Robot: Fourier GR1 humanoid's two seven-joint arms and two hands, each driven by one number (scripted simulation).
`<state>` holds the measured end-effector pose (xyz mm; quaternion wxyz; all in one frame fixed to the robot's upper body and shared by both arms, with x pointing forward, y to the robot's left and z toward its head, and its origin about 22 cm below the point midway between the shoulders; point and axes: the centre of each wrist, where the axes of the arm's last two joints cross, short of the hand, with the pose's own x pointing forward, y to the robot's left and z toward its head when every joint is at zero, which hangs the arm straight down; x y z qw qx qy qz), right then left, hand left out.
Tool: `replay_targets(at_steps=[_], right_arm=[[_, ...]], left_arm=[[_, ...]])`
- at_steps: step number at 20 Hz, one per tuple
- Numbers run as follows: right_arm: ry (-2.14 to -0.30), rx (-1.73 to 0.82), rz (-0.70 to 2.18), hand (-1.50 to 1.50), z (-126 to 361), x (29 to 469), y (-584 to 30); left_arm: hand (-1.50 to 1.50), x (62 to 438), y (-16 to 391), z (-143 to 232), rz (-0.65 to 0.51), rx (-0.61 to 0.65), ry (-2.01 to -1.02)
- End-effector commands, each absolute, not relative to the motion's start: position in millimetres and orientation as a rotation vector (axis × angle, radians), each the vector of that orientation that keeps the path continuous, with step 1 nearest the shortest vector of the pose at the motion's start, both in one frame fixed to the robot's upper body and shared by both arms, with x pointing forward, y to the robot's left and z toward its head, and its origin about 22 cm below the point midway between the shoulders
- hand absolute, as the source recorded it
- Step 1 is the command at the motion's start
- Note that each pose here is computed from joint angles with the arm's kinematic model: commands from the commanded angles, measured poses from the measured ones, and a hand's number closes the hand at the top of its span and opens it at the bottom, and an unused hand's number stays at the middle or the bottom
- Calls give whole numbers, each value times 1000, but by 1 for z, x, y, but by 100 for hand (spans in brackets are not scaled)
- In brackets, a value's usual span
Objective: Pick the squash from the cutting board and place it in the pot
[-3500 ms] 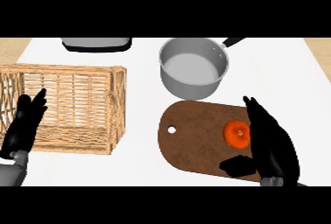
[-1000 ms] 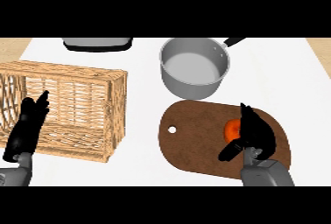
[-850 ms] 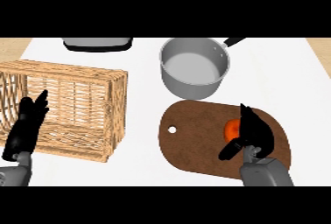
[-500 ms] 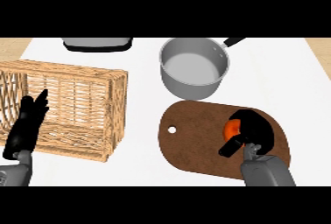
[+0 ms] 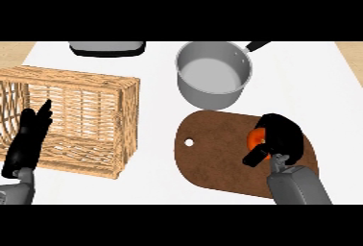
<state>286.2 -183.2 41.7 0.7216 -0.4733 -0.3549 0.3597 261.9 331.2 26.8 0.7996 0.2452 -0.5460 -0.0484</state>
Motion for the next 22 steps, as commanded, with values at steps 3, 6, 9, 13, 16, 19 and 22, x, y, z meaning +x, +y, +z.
replay_targets(at_steps=[3, 6, 9, 13, 16, 19, 22], right_arm=[[-1005, -915, 1139, 150, 75, 318, -250], [-1100, -857, 1280, 150, 89, 325, -262], [-1197, -867, 1331, 150, 122, 338, -300], [-1434, -870, 1281, 150, 166, 348, -347], [-1658, -794, 1203, 150, 190, 352, -376], [-1870, -730, 1091, 150, 208, 356, -398], [-2056, -600, 962, 150, 234, 358, -424]], left_arm=[[0, 270, 320, 32, -122, 496, -1196], [0, 273, 315, 35, -138, 489, -1224], [0, 272, 316, 34, -144, 469, -1225], [0, 274, 315, 38, -147, 471, -1228], [0, 277, 311, 35, -156, 474, -1221], [0, 279, 306, 38, -158, 467, -1230], [0, 279, 309, 40, -164, 462, -1226]])
